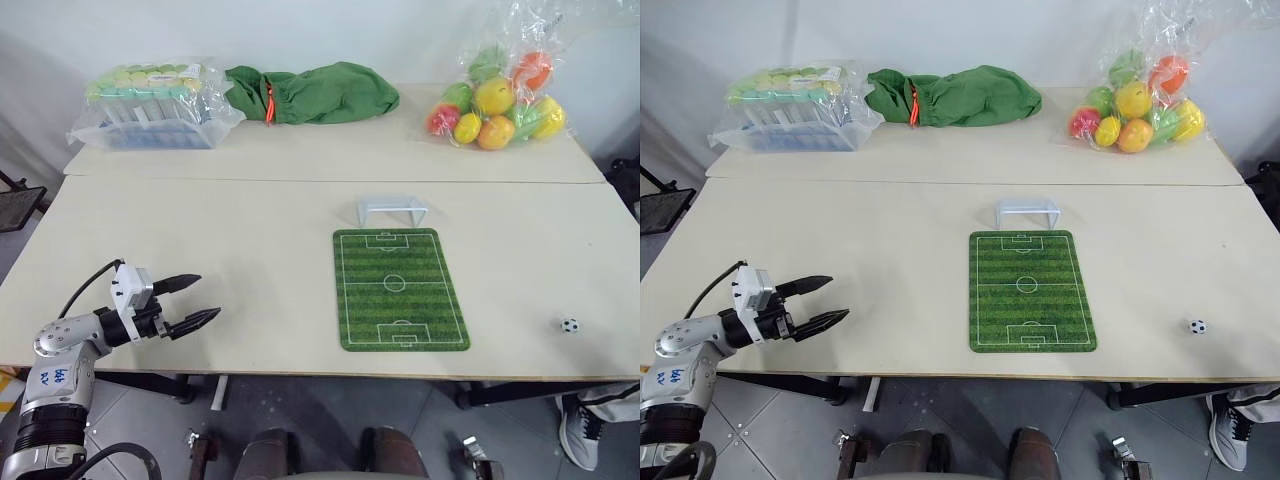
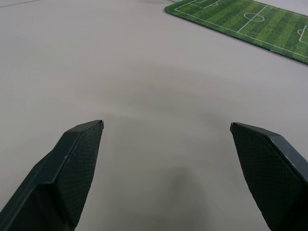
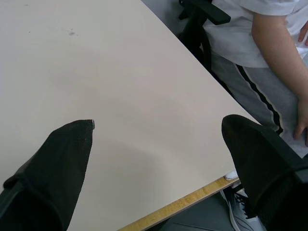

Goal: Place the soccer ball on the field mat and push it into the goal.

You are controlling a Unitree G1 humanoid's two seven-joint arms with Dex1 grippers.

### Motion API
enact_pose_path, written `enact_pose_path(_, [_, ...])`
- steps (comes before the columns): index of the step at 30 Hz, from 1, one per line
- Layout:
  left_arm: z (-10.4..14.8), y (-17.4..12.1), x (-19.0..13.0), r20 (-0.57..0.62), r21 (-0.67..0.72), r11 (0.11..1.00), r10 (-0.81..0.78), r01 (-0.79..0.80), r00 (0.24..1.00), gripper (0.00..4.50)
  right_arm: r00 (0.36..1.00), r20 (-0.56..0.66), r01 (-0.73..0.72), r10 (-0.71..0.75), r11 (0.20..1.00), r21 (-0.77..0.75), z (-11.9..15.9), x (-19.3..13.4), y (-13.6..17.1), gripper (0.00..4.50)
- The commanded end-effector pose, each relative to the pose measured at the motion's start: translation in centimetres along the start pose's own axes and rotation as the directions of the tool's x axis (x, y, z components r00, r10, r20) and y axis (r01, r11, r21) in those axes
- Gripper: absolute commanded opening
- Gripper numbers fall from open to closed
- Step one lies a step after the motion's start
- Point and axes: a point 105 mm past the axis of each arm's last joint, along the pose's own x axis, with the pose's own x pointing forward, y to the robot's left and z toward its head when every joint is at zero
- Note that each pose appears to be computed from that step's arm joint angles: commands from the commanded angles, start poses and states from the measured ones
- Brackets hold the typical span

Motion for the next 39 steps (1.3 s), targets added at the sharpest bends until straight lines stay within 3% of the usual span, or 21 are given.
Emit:
enact_pose_path(1, [1.5,0.3,-0.3,0.019,0.056,0.998,-0.012,0.011,1.000,4.50,1.000,0.028,-0.009,0.009,1.000,-0.013,0.8,-0.1,0.3,4.47])
enact_pose_path(5, [1.7,1.3,0.0,0.022,0.015,0.999,0.046,-0.047,0.999,4.50,0.999,0.039,-0.015,0.015,1.000,-0.016,1.2,-0.1,0.5,4.47])
enact_pose_path(12, [2.9,1.0,1.5,0.059,0.035,0.999,0.001,-0.003,0.998,4.50,0.995,0.078,-0.064,0.068,0.997,-0.054,2.9,-0.2,1.8,4.47])
enact_pose_path(14, [3.4,0.6,2.2,0.077,0.034,0.999,-0.030,0.027,0.997,4.50,0.988,0.093,-0.114,0.121,0.991,-0.076,3.9,-0.3,3.0,4.47])
enact_pose_path(17, [4.1,-0.8,3.9,0.085,0.022,0.994,-0.106,0.105,0.991,4.50,0.947,0.069,-0.304,0.314,0.945,-0.122,4.8,-1.1,7.5,4.47])
enact_pose_path(20, [4.4,-1.6,4.7,0.082,0.013,0.989,-0.148,0.147,0.986,4.50,0.922,0.043,-0.373,0.384,0.914,-0.160,4.8,-1.8,9.6,4.47])
enact_pose_path(26, [5.6,-3.9,6.6,0.130,0.013,0.957,-0.287,0.288,0.949,4.50,0.830,-0.115,-0.558,0.546,0.811,-0.174,2.5,-3.0,13.4,4.47])
enact_pose_path(28, [6.4,-4.9,7.4,0.172,0.075,0.929,-0.370,0.362,0.913,4.50,0.798,-0.175,-0.602,0.577,0.780,-0.173,1.1,-2.6,14.2,4.47])
enact_pose_path(31, [6.4,-5.5,8.0,0.216,0.163,0.904,-0.424,0.396,0.879,4.50,0.803,-0.201,-0.593,0.562,0.789,-0.162,0.0,-1.2,14.0,4.47])
enact_pose_path(35, [5.6,-6.2,7.4,0.230,0.165,0.877,-0.479,0.451,0.847,4.50,0.785,-0.222,-0.613,0.578,0.776,-0.150,-0.8,-1.0,14.2,4.47])
enact_pose_path(39, [4.9,-6.6,6.9,0.204,0.161,0.875,-0.482,0.456,0.852,4.50,0.811,-0.208,-0.578,0.547,0.804,-0.139,-1.2,-0.2,13.5,4.47])
